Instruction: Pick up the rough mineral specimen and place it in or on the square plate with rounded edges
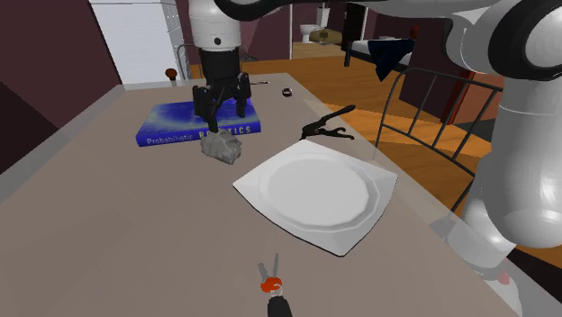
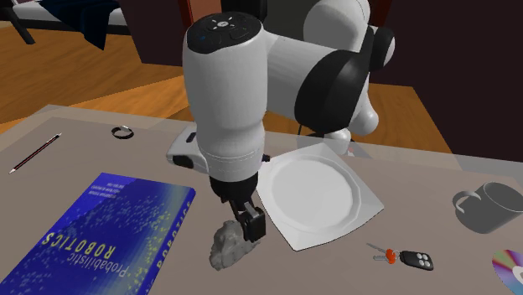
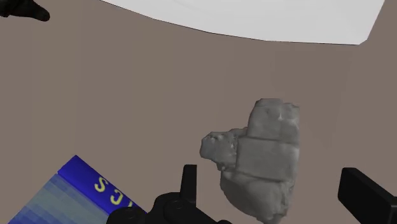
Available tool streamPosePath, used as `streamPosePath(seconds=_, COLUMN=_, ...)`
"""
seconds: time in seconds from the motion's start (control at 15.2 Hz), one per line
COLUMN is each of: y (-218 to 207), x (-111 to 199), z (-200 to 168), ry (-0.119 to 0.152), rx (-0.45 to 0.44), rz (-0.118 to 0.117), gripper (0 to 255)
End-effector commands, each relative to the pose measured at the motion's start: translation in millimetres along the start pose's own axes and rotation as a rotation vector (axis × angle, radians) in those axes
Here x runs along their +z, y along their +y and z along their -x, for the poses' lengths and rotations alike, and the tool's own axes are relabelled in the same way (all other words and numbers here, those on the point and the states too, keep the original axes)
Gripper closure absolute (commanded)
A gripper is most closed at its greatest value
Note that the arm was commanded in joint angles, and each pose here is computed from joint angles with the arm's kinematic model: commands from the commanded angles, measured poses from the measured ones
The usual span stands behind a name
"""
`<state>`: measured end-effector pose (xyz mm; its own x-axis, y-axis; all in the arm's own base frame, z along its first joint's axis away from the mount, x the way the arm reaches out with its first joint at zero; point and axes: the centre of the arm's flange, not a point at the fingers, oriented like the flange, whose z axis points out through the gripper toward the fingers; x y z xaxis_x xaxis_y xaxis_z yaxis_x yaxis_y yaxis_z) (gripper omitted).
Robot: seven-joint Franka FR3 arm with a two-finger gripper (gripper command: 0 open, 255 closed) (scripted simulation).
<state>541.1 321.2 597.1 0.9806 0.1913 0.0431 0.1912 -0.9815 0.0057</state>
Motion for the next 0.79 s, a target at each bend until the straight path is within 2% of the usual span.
streamPosePath(seconds=0.0, y=-7.0, x=-0.1, z=-9.2, ry=0.006, rx=-0.007, rz=0.0, gripper=0)
streamPosePath(seconds=0.46, y=-7.0, x=39.9, z=-9.5, ry=0.006, rx=-0.007, rz=0.0, gripper=0)
streamPosePath(seconds=0.73, y=-7.0, x=39.9, z=-9.5, ry=0.006, rx=-0.007, rz=0.0, gripper=0)
